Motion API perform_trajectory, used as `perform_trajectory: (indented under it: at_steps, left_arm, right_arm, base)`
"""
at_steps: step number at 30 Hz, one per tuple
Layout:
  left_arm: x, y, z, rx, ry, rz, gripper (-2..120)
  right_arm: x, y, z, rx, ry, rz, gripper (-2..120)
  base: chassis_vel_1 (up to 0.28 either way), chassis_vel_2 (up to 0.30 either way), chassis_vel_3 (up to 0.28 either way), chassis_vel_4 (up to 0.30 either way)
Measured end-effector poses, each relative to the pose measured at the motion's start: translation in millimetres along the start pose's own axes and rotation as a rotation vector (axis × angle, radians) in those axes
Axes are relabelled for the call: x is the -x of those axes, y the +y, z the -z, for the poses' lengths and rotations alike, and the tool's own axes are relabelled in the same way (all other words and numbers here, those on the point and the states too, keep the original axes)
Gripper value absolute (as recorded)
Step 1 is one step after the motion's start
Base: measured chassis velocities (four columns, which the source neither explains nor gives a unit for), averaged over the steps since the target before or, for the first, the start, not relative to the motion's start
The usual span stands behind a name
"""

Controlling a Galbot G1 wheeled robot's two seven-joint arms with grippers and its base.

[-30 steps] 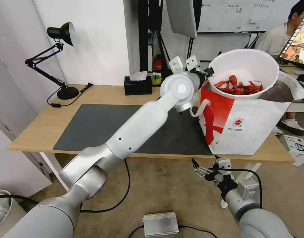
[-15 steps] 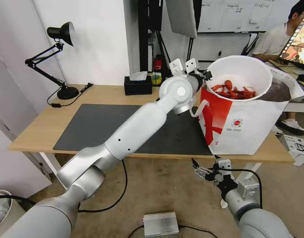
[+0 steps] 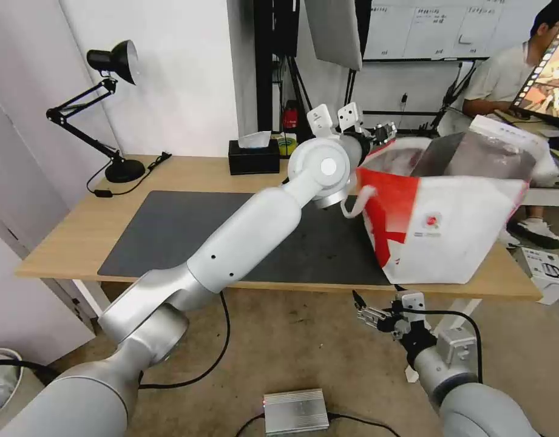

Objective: Pick up the trash from the table and place it into the takeout bag.

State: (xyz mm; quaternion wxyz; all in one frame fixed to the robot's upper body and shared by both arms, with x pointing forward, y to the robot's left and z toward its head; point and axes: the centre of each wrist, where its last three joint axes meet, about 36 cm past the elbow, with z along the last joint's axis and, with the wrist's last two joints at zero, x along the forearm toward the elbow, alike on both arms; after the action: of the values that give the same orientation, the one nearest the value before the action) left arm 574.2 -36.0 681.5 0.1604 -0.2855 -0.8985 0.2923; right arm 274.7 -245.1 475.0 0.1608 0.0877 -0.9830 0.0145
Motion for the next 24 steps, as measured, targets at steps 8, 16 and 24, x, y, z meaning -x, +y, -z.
perform_trajectory:
  at_steps: [8,16,24]
  left_arm:
    - [-17,24.8,-0.3,0.048,-0.04,0.03,99]
    - [-52,63.1,0.1,0.135,-0.095,0.073,100]
    - [-101,99.2,0.9,0.228,-0.148,0.098,100]
  right_arm:
    - [0,0,0,0.0,0.0,0.0,100]
    - [0,0,0,0.0,0.0,0.0,100]
    - [0,0,0,0.0,0.0,0.0,100]
  base:
    - [0.0,0.0,0.0,0.0]
    - [0.0,0.0,0.0,0.0]
    - [0.0,0.0,0.0,0.0]
